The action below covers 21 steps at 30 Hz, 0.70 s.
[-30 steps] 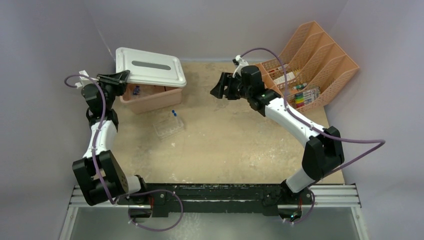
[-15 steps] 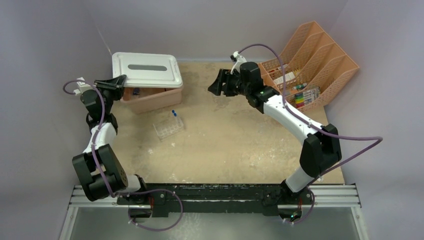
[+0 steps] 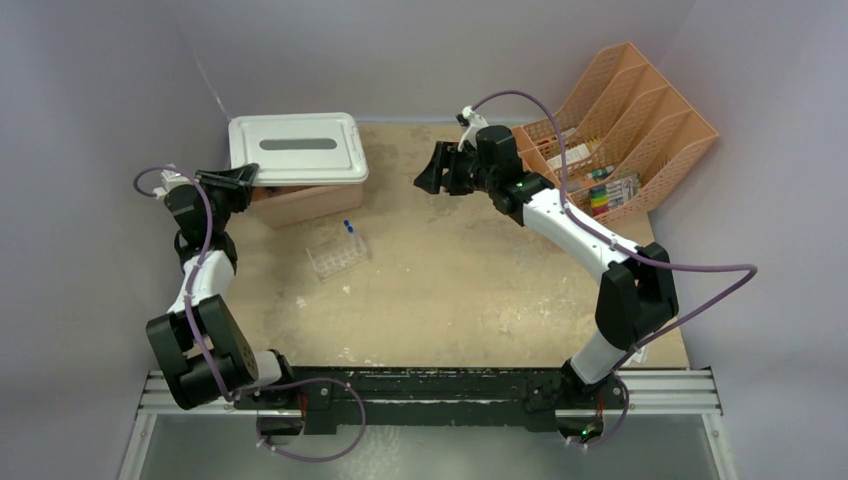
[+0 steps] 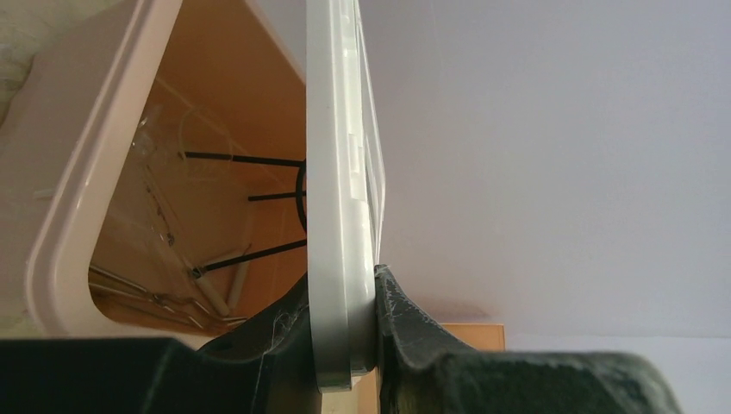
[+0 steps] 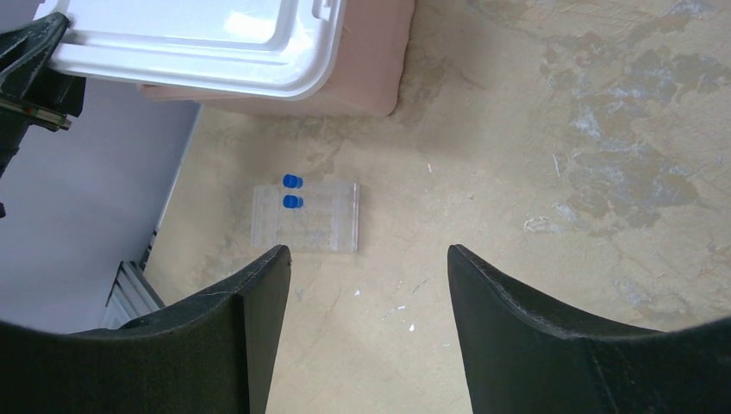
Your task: Organize the chemistry lab equipment
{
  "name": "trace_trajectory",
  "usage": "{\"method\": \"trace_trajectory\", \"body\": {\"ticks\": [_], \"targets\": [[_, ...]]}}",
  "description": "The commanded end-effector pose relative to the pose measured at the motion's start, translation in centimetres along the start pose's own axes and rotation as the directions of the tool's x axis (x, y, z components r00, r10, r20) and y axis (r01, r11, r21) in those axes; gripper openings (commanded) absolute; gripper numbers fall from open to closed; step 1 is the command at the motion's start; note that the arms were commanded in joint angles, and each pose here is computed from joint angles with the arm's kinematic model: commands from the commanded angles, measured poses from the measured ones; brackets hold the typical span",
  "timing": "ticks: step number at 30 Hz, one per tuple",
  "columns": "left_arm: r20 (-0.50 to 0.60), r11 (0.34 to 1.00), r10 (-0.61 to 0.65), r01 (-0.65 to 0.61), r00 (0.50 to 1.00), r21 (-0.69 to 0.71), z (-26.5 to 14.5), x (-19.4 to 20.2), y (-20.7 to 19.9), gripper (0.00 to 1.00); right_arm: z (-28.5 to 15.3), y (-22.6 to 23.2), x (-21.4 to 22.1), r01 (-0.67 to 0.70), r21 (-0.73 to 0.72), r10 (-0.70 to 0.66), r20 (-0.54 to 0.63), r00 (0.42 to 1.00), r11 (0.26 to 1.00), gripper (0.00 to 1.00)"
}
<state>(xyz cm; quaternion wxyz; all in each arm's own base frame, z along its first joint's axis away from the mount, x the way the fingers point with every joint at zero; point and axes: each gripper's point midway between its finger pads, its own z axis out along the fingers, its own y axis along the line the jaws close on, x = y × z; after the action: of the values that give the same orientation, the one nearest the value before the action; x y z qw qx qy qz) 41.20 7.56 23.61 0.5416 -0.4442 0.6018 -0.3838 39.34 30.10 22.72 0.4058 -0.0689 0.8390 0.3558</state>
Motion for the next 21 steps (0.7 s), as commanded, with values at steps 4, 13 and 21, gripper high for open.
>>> {"method": "trace_trajectory", "body": {"ticks": [4, 13, 21], "targets": [[0.102, 0.994, 0.103, -0.100, 0.989, -0.036, -0.2, -2.5, -0.3, 0.10, -0.4, 2.0, -2.2, 0.024, -0.071, -0.021, 0.050, 0.999, 0.997, 0.69], [0.180, 0.987, 0.099, -0.074, 0.979, -0.140, -0.3, -4.2, 0.7, 0.27, -0.2, 2.0, -2.2, 0.026, -0.071, -0.023, 0.045, 0.999, 0.997, 0.69], [0.199, 0.940, 0.127, -0.054, 0.972, -0.337, -1.3, -5.6, 2.4, 0.49, 0.1, 1.8, -2.3, 0.034, -0.062, -0.031, 0.041, 0.999, 0.997, 0.69]]}}
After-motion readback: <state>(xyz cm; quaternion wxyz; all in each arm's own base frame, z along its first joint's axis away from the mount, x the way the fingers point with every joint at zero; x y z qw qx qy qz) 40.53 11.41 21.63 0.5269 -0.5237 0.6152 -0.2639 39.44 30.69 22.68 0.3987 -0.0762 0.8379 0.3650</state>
